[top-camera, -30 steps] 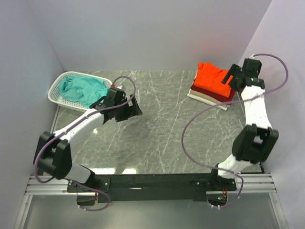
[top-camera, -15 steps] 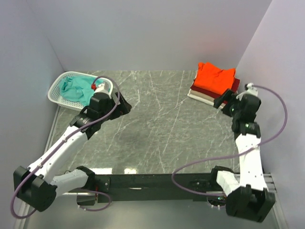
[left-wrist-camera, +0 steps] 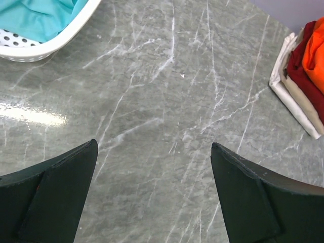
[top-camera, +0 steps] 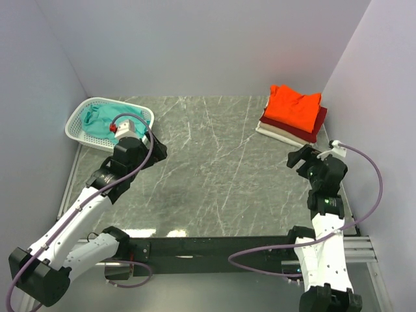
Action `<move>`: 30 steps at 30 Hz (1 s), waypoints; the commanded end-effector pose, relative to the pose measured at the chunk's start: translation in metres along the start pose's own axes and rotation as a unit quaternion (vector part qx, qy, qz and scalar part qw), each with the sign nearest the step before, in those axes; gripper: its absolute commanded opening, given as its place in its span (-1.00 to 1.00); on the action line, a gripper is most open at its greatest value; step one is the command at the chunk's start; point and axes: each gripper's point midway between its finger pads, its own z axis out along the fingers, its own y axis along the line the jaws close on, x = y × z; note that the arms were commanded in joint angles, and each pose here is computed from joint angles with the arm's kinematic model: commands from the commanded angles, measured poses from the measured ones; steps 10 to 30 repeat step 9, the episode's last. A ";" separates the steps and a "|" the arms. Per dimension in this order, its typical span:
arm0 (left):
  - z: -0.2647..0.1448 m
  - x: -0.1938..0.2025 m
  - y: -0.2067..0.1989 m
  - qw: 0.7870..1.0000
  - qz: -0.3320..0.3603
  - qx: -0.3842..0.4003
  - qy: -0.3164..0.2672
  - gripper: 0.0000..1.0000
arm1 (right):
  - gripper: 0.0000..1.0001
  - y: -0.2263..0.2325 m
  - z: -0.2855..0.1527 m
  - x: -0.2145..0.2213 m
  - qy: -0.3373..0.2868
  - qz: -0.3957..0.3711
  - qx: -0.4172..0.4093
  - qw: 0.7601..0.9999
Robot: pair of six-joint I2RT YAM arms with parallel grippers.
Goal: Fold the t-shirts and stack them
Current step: Reset both grippers
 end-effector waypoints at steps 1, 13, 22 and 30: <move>0.001 -0.002 0.004 1.000 0.006 -0.008 -0.011 0.99 | 0.82 0.002 -0.001 -0.021 -0.049 -0.016 0.000 0.999; -0.003 -0.012 -0.003 0.999 0.020 0.010 -0.025 0.99 | 0.82 0.002 -0.005 -0.027 -0.073 -0.012 -0.001 0.997; -0.003 -0.012 -0.003 0.999 0.020 0.010 -0.025 0.99 | 0.82 0.002 -0.005 -0.027 -0.073 -0.012 -0.001 0.997; -0.003 -0.012 -0.003 0.999 0.020 0.010 -0.025 0.99 | 0.82 0.002 -0.005 -0.027 -0.073 -0.012 -0.001 0.997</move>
